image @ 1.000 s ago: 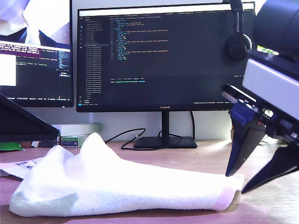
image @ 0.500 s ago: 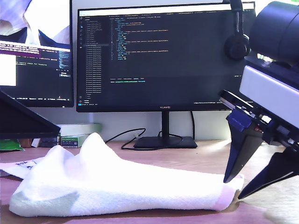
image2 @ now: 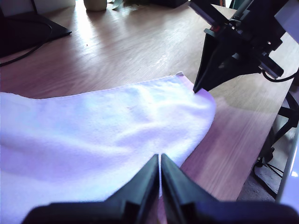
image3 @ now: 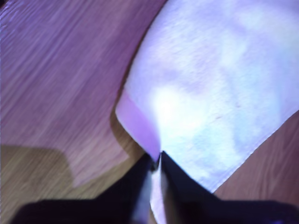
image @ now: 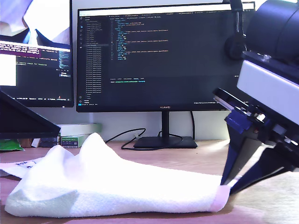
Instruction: Fold the tea towel to a neat square and place it to the right
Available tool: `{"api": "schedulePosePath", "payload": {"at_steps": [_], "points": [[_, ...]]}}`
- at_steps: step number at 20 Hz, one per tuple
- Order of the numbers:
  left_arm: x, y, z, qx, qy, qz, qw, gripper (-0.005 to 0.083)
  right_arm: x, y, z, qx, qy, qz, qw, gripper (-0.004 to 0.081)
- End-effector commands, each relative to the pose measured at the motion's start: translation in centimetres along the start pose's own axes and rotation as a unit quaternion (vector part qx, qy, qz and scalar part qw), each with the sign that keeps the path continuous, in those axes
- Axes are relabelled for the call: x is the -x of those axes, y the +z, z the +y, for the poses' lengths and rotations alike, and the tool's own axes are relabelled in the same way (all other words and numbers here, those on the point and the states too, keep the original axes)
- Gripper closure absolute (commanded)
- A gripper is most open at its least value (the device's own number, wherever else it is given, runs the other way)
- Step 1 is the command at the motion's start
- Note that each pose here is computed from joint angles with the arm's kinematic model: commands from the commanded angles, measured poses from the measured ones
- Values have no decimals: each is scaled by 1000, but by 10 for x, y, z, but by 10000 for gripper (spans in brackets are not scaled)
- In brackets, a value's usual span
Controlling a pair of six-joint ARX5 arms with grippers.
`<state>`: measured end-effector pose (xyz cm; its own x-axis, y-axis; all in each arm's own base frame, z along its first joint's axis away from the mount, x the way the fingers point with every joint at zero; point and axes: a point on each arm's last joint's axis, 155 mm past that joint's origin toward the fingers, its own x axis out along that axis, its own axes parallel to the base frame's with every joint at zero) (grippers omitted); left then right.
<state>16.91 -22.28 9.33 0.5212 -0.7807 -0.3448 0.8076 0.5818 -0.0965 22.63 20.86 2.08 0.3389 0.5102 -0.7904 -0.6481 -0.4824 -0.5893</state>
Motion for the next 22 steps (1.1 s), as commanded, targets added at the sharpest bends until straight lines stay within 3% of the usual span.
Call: {"api": "schedulePosePath", "payload": {"at_steps": [1,6,10,14,19,22], "points": [[0,3,0,-3,-1,-4,1000,792,-2,3,1,4,1,-4,1000,783],[0,11,-11,-6,-27,-20,999,743,-2,19,-11,9,-8,-12,1000,783],[1,19,-22,-12,-52,-29,998,727,3,35,-43,-3,-38,-9,999,783],[2,17,-34,-5,-73,-26,997,726,15,66,-81,-24,-75,-38,996,783],[2,16,-42,30,-81,-21,996,727,18,107,-101,-24,-85,-76,993,783],[2,15,-49,31,-90,-19,995,727,6,114,-116,-40,-84,-59,994,783]]}}
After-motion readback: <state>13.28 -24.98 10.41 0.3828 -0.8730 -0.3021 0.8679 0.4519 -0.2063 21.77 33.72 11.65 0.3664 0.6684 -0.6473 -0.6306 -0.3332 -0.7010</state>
